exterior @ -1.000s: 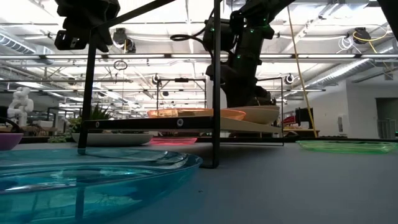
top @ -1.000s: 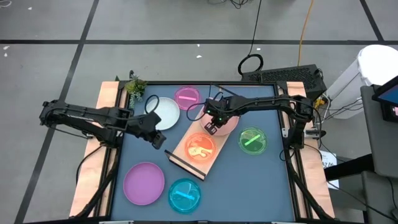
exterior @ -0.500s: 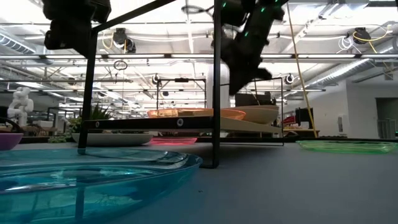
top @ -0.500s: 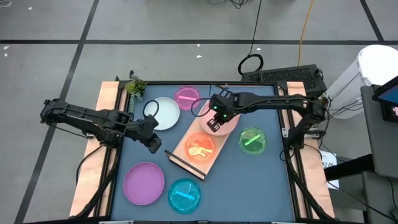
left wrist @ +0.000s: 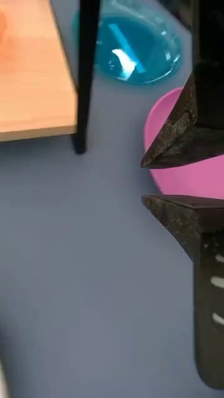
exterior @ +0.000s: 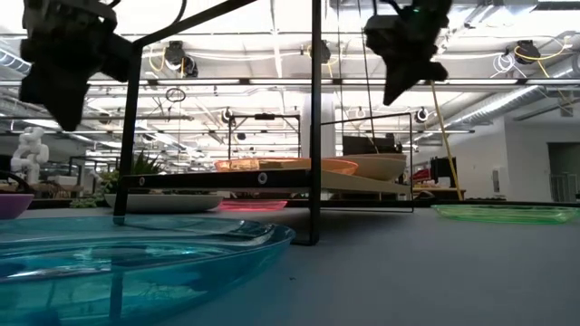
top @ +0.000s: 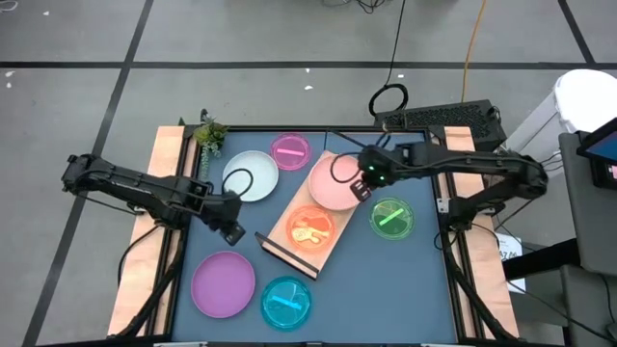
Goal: Place and stack plates onto a shelf
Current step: Stack the light pink plate on top of the gray plate on the shelf
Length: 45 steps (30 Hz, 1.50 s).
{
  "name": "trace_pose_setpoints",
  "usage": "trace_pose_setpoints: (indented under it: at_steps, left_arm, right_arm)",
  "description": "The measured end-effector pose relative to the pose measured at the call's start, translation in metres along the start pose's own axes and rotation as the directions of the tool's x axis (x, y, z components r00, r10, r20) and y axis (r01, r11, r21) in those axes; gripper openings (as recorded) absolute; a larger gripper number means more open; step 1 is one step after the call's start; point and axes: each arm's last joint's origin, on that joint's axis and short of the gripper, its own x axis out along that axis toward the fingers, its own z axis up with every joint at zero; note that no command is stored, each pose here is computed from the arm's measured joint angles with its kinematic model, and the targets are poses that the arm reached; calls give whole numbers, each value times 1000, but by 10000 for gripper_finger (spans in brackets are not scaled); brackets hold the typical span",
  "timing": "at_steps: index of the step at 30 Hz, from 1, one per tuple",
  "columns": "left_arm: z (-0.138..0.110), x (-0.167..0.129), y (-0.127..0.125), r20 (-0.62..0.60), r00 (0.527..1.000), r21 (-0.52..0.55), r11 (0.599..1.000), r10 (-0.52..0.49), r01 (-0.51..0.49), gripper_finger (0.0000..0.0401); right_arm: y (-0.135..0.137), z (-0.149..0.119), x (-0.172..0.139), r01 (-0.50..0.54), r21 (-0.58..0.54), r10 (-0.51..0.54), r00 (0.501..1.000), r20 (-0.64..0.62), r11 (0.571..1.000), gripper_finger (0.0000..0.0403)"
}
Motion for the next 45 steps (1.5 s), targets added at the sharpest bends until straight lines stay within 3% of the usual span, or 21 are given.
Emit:
trace_pose_setpoints:
  at_steps: [4, 7, 10, 17, 25, 32, 35, 45]
  left_arm:
    - [-5, 0, -2, -83, 996, -60, 998, -40, 35, 83]
    - [-9, 1, -4, -96, 995, -102, 994, -40, 31, 83]
    - [-16, 2, -6, -106, 994, -125, 992, -29, 16, 83]
    - [-29, 6, -9, -118, 993, -165, 986, -5, -15, 118]
    - [-36, 6, -11, -76, 997, -141, 990, 17, -28, 206]
    - [-42, 6, -13, -72, 997, -21, 999, 26, -28, 218]
    - [-42, 6, -13, -62, 998, -14, 999, 33, -34, 218]
    - [-40, 6, -12, 7, 999, -13, 998, 54, -53, 218]
  right_arm:
    - [-8, -21, 4, -166, 21, 165, 984, 62, 986, 0]
    - [-13, -37, 7, -321, -15, 320, 937, 140, 947, 0]
    - [-20, -55, 14, -401, -67, 405, 885, 229, 914, 0]
    - [-43, -90, 38, -432, -265, 506, 762, 404, 862, 0]
    - [-69, -116, 70, -417, -240, 472, 649, 597, 877, 0]
    - [-79, -120, 79, -344, -145, 351, 673, 651, 928, 0]
    - [-82, -118, 79, -305, -136, 314, 674, 669, 943, 0]
    - [-90, -116, 97, -194, -120, 225, 751, 621, 974, 0]
